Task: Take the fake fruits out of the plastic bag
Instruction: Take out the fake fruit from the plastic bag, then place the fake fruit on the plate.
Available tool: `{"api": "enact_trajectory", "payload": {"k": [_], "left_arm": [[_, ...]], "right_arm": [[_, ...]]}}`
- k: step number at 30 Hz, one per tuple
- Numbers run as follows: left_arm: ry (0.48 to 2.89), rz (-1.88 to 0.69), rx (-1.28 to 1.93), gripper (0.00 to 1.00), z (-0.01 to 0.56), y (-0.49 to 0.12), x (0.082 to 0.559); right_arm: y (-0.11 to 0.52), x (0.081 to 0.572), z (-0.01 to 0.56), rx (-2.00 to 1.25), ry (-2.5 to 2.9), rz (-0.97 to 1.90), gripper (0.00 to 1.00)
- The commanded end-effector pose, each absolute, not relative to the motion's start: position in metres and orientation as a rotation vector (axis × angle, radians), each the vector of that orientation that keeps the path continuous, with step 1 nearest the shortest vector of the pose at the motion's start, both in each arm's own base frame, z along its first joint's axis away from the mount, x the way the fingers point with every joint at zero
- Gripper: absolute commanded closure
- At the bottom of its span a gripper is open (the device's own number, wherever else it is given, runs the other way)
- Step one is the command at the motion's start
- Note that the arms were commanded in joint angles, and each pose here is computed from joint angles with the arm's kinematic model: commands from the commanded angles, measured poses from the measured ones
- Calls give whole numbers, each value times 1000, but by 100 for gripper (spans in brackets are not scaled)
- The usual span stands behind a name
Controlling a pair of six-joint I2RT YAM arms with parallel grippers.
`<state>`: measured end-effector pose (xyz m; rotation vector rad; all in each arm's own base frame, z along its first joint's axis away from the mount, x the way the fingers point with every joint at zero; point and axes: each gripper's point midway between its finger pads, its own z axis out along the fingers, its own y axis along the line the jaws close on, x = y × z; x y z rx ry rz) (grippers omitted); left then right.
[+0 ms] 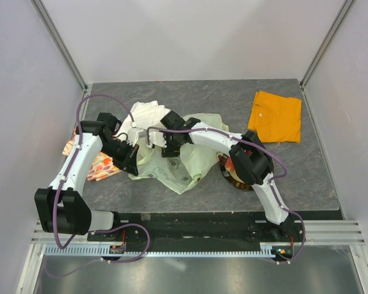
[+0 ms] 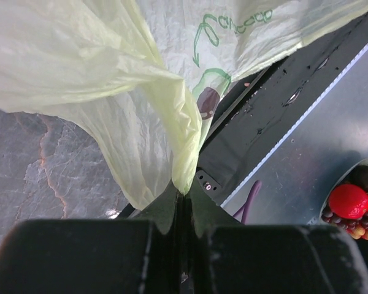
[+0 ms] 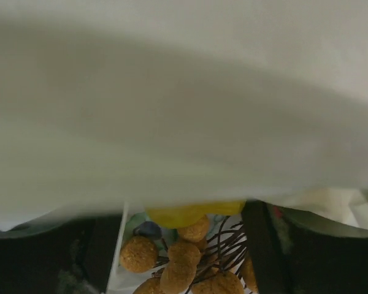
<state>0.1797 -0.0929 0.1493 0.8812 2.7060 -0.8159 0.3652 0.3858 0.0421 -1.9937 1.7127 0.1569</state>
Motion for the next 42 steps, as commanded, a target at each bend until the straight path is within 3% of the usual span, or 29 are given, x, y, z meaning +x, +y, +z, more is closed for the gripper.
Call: {"api": "enact_trajectory", "payload": {"k": [1,3,6,9,14,20,31,36,42], "left_arm": [[2522,-829,912,98,171,-108,212],[2516,-824,909,98,172,-108,214],[2508,-822,907,98,172,-108,214],[2503,-821,901,98,172,-109,218],[2497,-802,892,98,170,-109,229],[2491,-765,860,98,174,-108,247],[2480,-811,785,98,178,-117,269],[2480,-835,780,98,177,-120,271],[2478,-844,780,98,177,-121,273]], "right_arm": [[407,345,52,-2111,1538,156,33],[408,349,60,-2080,1541,144,47],[409,350,90,-2019,1514,152,61],[408,345,133,-1944,1485,190,67],[393,324,203,-1822,1505,296,70],[352,306,240,-1776,1585,308,72],[173,325,226,-1598,1984,12,75],[97,293,188,-1626,2174,-49,75],[32,265,171,-1443,2391,-26,76]]}}
